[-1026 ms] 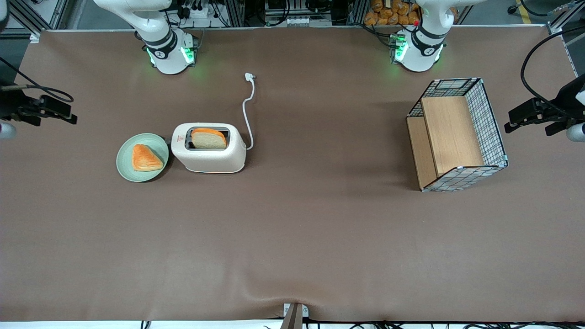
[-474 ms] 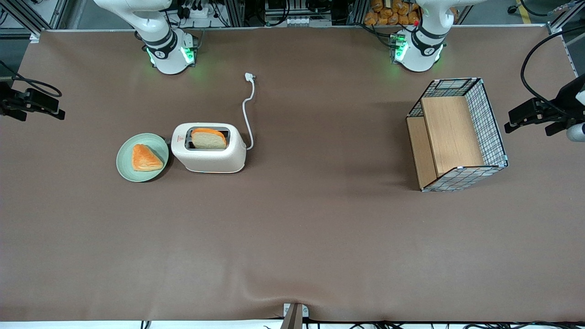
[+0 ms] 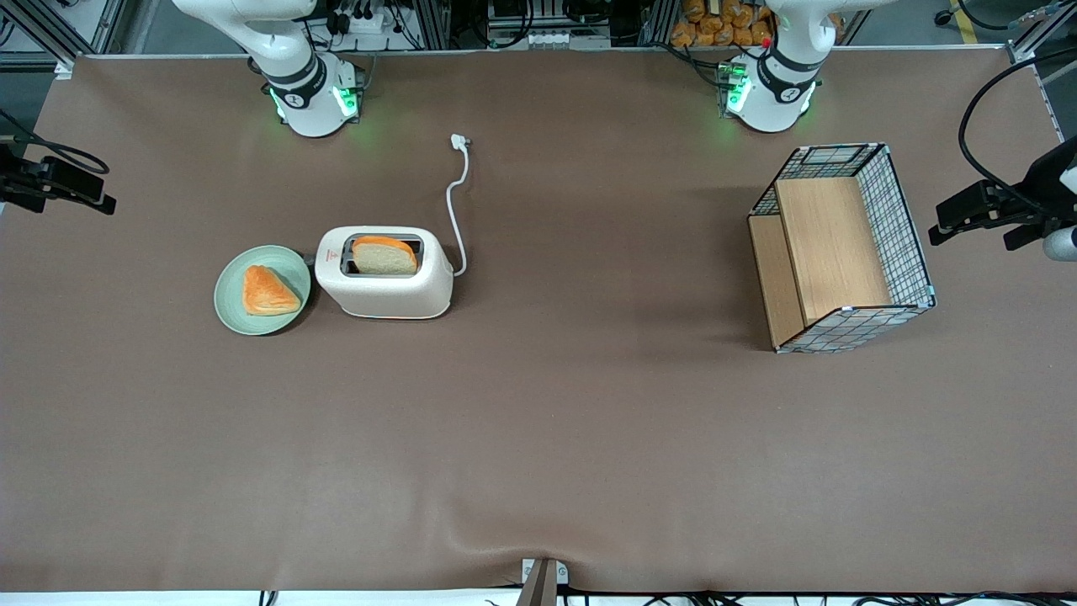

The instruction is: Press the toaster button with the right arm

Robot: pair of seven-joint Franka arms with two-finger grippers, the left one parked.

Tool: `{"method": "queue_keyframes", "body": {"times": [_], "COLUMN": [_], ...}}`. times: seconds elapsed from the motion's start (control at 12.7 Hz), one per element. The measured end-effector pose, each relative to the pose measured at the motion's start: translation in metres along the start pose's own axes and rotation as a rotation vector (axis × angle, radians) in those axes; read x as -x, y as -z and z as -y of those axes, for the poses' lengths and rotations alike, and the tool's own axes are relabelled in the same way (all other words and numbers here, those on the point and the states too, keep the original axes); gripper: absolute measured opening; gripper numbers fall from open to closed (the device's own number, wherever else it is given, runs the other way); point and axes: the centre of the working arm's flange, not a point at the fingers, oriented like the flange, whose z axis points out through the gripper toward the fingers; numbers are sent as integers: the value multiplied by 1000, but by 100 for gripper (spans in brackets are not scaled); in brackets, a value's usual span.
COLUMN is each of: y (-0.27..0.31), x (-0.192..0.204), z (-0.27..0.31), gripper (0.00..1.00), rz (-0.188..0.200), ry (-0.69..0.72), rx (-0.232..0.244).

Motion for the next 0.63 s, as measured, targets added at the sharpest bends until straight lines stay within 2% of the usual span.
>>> {"method": "queue_keyframes", "body": {"times": [0.63], "y": [0], "x": [0], "z": [6], "gripper": [100], "rz": [1], "ry": [3], "rx": [1]}}
